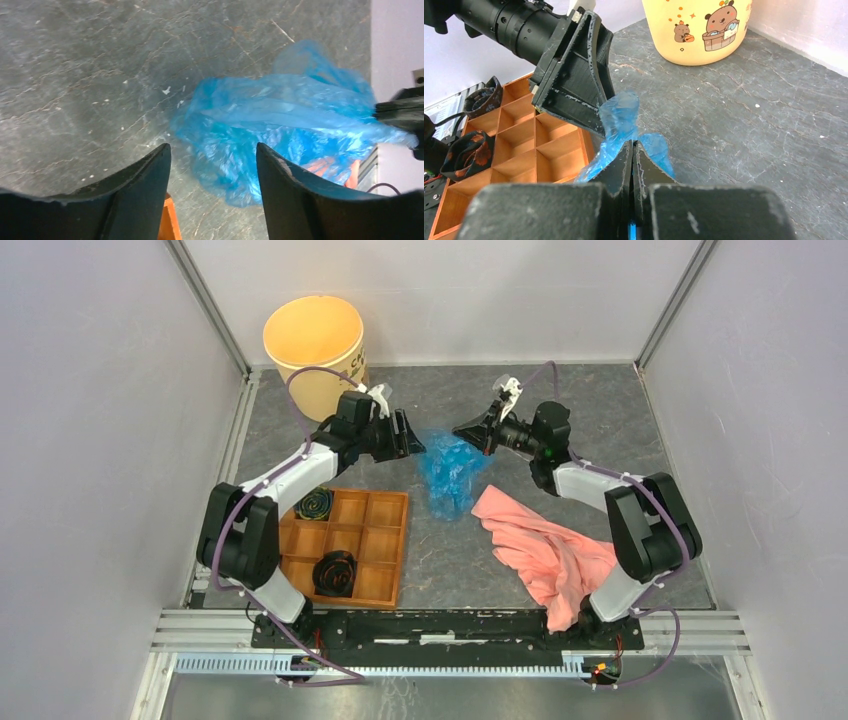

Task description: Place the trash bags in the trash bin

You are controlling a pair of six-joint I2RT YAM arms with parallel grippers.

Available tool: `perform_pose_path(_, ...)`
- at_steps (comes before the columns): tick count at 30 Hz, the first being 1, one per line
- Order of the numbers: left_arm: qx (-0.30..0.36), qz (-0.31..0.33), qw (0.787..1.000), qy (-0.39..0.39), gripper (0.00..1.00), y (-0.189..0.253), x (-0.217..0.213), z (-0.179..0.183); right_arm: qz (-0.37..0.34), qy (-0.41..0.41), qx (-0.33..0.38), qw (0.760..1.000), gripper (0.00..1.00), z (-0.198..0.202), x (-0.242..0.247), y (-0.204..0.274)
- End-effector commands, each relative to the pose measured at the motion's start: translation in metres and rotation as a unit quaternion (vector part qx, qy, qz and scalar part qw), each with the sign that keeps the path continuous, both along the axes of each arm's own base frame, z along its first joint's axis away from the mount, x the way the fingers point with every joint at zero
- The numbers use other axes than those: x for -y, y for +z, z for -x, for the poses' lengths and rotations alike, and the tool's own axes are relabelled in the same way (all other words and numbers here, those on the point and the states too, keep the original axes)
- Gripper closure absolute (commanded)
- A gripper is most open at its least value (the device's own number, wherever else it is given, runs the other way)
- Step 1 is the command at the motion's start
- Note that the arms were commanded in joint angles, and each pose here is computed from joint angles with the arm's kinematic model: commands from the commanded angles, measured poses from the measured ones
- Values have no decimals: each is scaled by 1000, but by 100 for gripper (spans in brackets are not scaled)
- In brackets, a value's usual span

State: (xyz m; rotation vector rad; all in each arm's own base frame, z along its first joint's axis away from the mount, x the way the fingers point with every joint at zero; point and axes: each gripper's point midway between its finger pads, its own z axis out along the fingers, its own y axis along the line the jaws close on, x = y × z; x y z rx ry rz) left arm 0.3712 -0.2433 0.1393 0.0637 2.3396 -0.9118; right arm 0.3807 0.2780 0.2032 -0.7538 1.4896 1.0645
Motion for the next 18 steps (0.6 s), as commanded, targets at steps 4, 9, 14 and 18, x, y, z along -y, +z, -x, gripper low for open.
perform_pose_path(4, 29, 29, 999, 12, 24, 28, -3, -10, -22, -16, 56, 998, 99, 7, 7, 32)
perform_pose_path(9, -1, 173, 984, -47, 30, 40, 21, 0, -43, -5, 61, 997, 99, 15, 6, 42)
perform_pose_path(14, -12, 168, 985, -35, 39, 29, 19, -1, -53, -3, 62, 997, 99, 18, 6, 46)
perform_pose_path(18, 1, 162, 986, -31, 61, 33, 17, -2, -55, -11, 59, 997, 99, 17, 7, 47)
